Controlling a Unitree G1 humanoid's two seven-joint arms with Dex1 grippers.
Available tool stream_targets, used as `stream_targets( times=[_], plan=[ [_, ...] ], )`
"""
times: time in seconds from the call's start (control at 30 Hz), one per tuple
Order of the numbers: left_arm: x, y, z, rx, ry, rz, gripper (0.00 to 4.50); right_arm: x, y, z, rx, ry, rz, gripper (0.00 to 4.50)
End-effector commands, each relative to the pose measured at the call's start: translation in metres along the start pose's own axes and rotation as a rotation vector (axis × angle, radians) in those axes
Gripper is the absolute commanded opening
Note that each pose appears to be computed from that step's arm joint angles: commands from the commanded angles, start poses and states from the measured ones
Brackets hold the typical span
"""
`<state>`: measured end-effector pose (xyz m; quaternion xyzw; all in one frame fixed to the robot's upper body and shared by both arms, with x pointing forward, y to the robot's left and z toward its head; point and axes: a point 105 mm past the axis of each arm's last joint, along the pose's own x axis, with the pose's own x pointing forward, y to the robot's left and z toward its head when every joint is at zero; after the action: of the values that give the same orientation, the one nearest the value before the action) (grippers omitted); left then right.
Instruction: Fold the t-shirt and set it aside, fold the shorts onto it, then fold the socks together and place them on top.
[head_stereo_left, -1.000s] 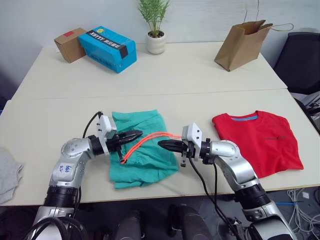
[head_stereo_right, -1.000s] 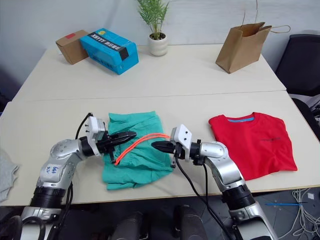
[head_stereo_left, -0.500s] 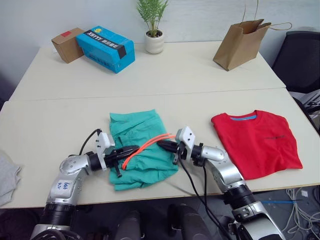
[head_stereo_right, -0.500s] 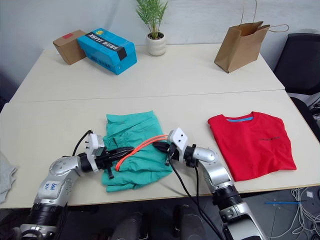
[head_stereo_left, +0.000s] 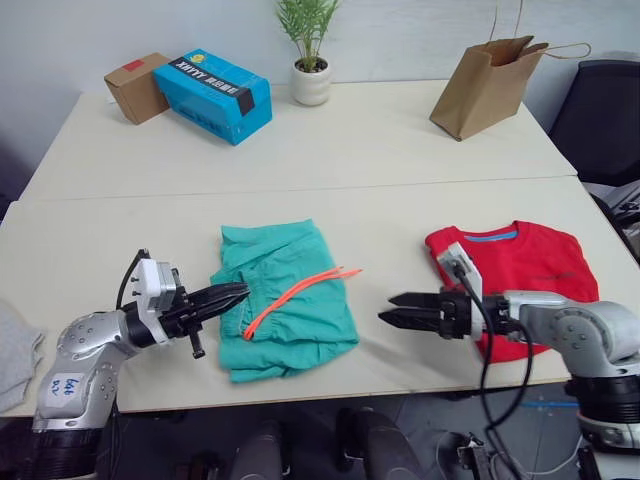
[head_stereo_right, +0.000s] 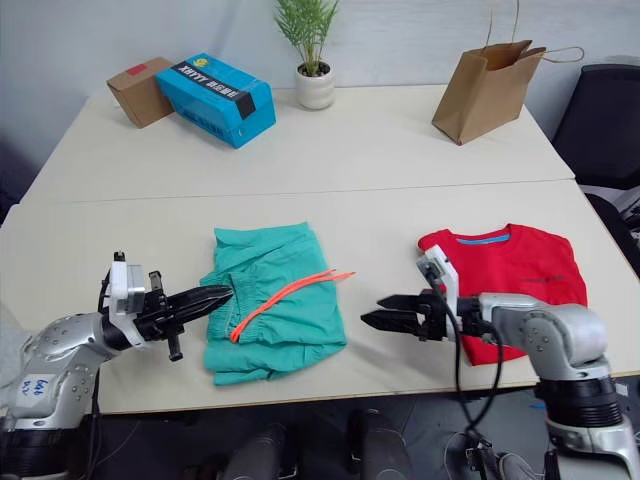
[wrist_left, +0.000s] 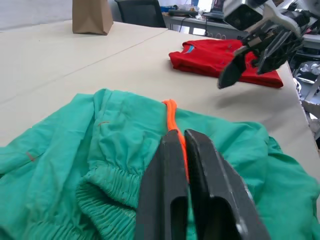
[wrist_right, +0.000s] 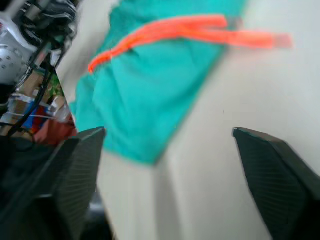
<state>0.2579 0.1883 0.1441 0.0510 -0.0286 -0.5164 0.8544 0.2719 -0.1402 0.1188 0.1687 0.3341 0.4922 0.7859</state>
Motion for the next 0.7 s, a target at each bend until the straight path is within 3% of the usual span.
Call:
stream_targets(
  times=[0.03, 0.17, 0.33, 0.47, 0.5, 0.6, 0.7],
  plan=[
    [-0.004, -0.007, 0.014, 0.035, -0.025, -0.019, 1.47, 0.017, 0.005, 0.001, 0.106, 0.020, 0.051, 4.50],
    [-0.008, -0.021, 0.021, 0.061, -0.033, -0.076, 2.67, 0.051, 0.001, 0.005, 0.157, 0.048, 0.036, 4.50],
    [-0.016, -0.021, 0.017, 0.042, -0.020, -0.039, 4.31, 0.089, 0.000, 0.009, 0.164, 0.103, 0.023, 4.50],
    [-0.018, -0.020, 0.018, 0.049, -0.024, -0.020, 4.46, 0.121, 0.009, 0.018, 0.154, 0.107, 0.066, 4.50],
    [-0.018, -0.021, 0.019, 0.043, -0.025, -0.025, 4.49, 0.130, 0.011, 0.023, 0.149, 0.090, 0.068, 4.32],
    [-0.020, -0.024, 0.018, 0.028, -0.019, -0.022, 4.50, 0.146, 0.005, 0.036, 0.139, 0.025, 0.024, 3.49],
    [-0.022, -0.026, 0.015, 0.012, -0.012, -0.011, 4.50, 0.147, 0.003, 0.037, 0.138, 0.007, 0.017, 2.38]
  ],
)
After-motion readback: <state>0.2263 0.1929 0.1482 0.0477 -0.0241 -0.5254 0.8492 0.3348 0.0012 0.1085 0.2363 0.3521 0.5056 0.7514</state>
